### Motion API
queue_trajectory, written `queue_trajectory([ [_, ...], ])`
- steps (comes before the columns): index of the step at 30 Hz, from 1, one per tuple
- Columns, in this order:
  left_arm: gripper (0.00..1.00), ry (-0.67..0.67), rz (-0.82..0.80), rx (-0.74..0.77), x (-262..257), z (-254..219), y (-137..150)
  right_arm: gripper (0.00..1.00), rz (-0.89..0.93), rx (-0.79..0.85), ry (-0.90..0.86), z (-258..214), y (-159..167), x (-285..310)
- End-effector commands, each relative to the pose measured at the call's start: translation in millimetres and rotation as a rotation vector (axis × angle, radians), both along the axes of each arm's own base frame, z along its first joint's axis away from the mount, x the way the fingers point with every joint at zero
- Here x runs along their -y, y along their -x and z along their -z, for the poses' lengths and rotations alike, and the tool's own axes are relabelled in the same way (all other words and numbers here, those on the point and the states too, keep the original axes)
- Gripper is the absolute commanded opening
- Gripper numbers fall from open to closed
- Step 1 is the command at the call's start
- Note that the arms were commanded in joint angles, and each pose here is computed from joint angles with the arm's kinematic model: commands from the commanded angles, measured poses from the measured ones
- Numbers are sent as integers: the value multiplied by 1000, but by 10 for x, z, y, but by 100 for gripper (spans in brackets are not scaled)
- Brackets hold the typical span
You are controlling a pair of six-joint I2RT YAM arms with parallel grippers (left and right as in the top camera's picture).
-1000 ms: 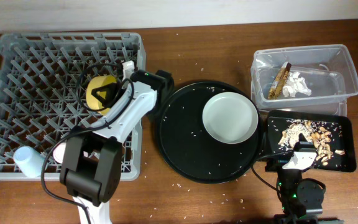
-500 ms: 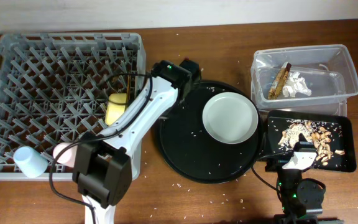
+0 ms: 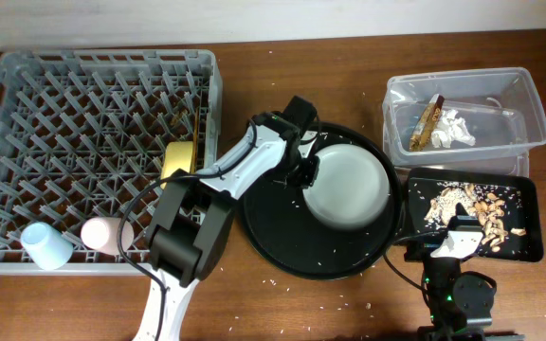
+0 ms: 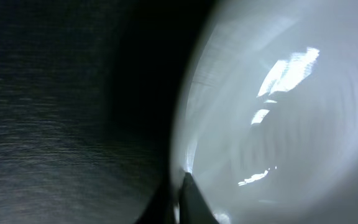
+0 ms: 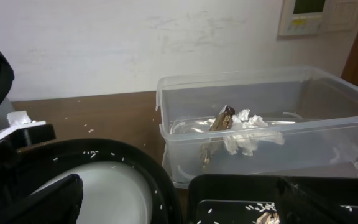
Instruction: Sort waste into correct bins and load items into the dishwasher rack
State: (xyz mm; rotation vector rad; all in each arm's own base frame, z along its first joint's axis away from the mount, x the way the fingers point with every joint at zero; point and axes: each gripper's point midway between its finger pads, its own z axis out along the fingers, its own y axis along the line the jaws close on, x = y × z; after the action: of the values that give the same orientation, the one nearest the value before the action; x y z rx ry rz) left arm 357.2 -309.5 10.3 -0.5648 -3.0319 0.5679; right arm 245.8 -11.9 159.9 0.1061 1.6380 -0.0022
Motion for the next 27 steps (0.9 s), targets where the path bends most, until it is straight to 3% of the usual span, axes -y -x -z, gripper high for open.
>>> queue_trajectory([
  [1,0,-2,-46,-19,-147,-306,-142,98,3,-6,8,35,0,11],
  [3,0,-115,-184,112,-828,-1091,-552,98,3,-5,8,34,0,10],
  [5,0,-236,-286,220,-1411,-1589,-716,98,3,-5,8,35,0,10],
  [6,0,-364,-358,296,-1874,-1896,-755,98,3,-5,8,35,0,10],
  [7,0,-506,-421,365,-2310,-2173,-740,99,3,-5,8,34,0,10],
  [8,0,-751,-507,467,-2948,-2606,-638,98,3,-5,8,34,0,10],
  [10,0,-980,-596,552,-3473,-3022,-468,98,3,-5,7,34,0,10],
  [12,0,-1098,-678,588,-3791,-3240,-365,99,3,-5,8,35,0,10],
  [15,0,-1187,-726,598,-4026,-3249,-388,99,3,-5,8,35,0,10],
  [19,0,-1288,-742,515,-4209,-2671,-412,98,3,-5,7,34,0,10],
  [23,0,-1309,-695,479,-4174,-2221,-436,98,3,-5,8,34,0,10],
  [27,0,-1271,-685,457,-4114,-2056,-440,98,3,-6,8,35,0,11],
])
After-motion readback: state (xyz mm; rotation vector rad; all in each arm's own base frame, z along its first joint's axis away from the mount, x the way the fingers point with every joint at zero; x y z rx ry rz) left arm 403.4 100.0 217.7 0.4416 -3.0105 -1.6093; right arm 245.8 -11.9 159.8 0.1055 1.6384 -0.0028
